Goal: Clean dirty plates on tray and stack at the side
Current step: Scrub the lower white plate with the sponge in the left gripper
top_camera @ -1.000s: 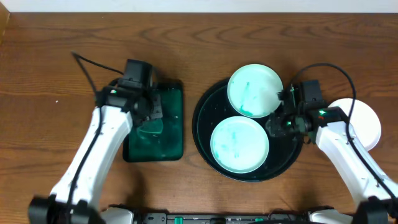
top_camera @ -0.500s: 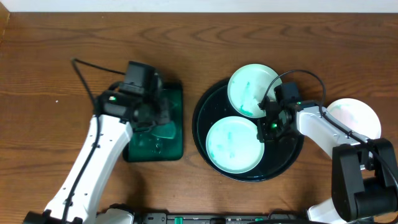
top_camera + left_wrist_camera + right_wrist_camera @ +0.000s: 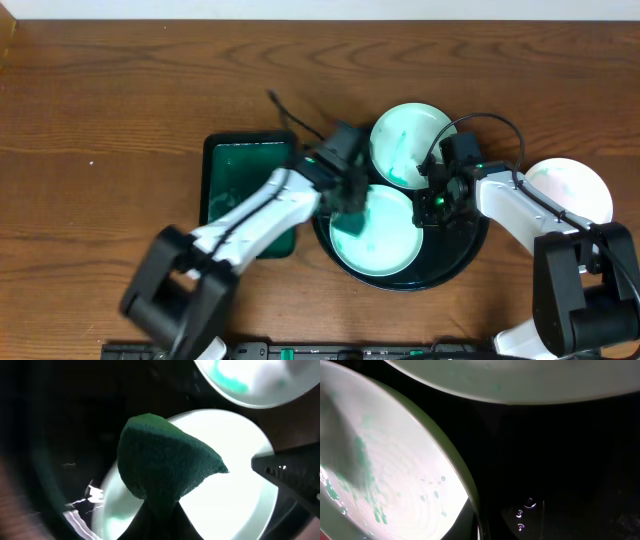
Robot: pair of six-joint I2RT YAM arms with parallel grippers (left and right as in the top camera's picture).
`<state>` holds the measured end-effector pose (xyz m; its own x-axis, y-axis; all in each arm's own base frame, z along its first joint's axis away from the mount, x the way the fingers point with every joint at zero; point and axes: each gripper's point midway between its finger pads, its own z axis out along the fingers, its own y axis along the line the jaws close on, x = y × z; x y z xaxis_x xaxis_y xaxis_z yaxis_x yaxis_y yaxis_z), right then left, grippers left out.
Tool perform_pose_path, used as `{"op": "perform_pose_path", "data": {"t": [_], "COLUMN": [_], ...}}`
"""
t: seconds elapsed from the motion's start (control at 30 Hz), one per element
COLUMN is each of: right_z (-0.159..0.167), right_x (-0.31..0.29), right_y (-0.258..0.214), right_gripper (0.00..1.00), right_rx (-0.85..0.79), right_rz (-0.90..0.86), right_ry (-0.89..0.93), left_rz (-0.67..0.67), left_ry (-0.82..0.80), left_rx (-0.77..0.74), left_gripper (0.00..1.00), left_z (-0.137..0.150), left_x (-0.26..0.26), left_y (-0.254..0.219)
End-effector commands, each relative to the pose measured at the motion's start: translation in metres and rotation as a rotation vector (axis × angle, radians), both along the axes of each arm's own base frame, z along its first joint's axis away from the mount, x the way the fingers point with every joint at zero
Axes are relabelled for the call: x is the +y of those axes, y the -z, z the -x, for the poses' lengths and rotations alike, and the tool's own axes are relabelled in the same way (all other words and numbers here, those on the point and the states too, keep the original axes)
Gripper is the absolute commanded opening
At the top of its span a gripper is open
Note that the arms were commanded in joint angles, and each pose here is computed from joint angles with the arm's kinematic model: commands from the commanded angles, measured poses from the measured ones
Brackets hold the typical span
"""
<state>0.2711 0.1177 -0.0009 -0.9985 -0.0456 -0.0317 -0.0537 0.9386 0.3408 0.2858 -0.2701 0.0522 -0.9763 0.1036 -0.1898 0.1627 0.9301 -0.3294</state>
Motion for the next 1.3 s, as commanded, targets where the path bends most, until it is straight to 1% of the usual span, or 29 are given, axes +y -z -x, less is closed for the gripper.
{"op": "perform_pose_path", "data": {"t": [0.0,0.07,0.1,0.17,0.27,0.3,0.33,0.43,0.5,0.53,0.6,0.63,0.7,0.77,0.83,1.1,1.27], "right_z": [0.005,0.005,0.005,0.005,0.005,0.005,0.005,0.005,0.005,0.005,0.005,0.005,0.005,0.005,0.005,0.005,0.006], "right_x": [-0.012,-0.012,-0.012,-0.012,-0.012,-0.012,-0.012,-0.012,-0.012,-0.012,-0.012,-0.012,-0.012,-0.012,-0.012,-0.012,-0.012], "right_y": [0.014,0.014,0.014,0.014,0.014,0.014,0.014,0.014,0.014,0.014,0.014,0.014,0.014,0.014,0.014,0.014,0.014], "right_gripper": [0.01,0.01,0.01,0.01,0.01,0.01,0.01,0.01,0.01,0.01,0.01,0.01,0.01,0.01,0.01,0.01,0.01], "right_rx": [0.031,0.031,0.031,0.031,0.031,0.031,0.031,0.030,0.030,0.030,0.030,0.030,0.030,0.030,0.031,0.031,0.034], "right_rz": [0.084,0.084,0.084,0.084,0.084,0.084,0.084,0.084,0.084,0.084,0.084,0.084,0.084,0.084,0.084,0.085,0.085], "right_ry": [0.033,0.033,0.032,0.033,0.033,0.032,0.032,0.033,0.033,0.033,0.033,0.033,0.033,0.033,0.033,0.033,0.033], "left_rz": [0.035,0.077,0.067,0.004,-0.255,-0.314,-0.413,-0.514,-0.530,-0.512,-0.412,-0.345,-0.120,0.061,0.134,0.224,0.185], "left_ry": [-0.060,-0.039,-0.047,-0.074,-0.213,-0.231,-0.244,-0.217,-0.230,-0.233,-0.197,-0.163,-0.084,-0.011,0.040,0.124,0.095], "left_rx": [0.092,0.142,0.152,0.138,0.053,0.034,0.014,0.014,0.030,0.042,0.079,0.096,0.149,0.192,0.226,0.338,0.390], "left_gripper": [0.08,0.07,0.07,0.07,0.07,0.08,0.07,0.07,0.07,0.07,0.07,0.07,0.07,0.07,0.07,0.07,0.07], "left_z": [0.005,0.010,0.010,0.007,-0.007,-0.009,-0.010,-0.008,-0.009,-0.009,-0.007,-0.006,-0.002,0.005,0.015,0.049,0.056], "left_x": [-0.023,-0.034,-0.032,-0.020,0.035,0.049,0.071,0.097,0.107,0.105,0.087,0.073,0.027,-0.015,-0.036,-0.060,-0.049], "left_y": [0.027,0.039,0.044,0.053,0.062,0.063,0.062,0.061,0.061,0.061,0.064,0.065,0.063,0.059,0.060,0.054,0.057]}}
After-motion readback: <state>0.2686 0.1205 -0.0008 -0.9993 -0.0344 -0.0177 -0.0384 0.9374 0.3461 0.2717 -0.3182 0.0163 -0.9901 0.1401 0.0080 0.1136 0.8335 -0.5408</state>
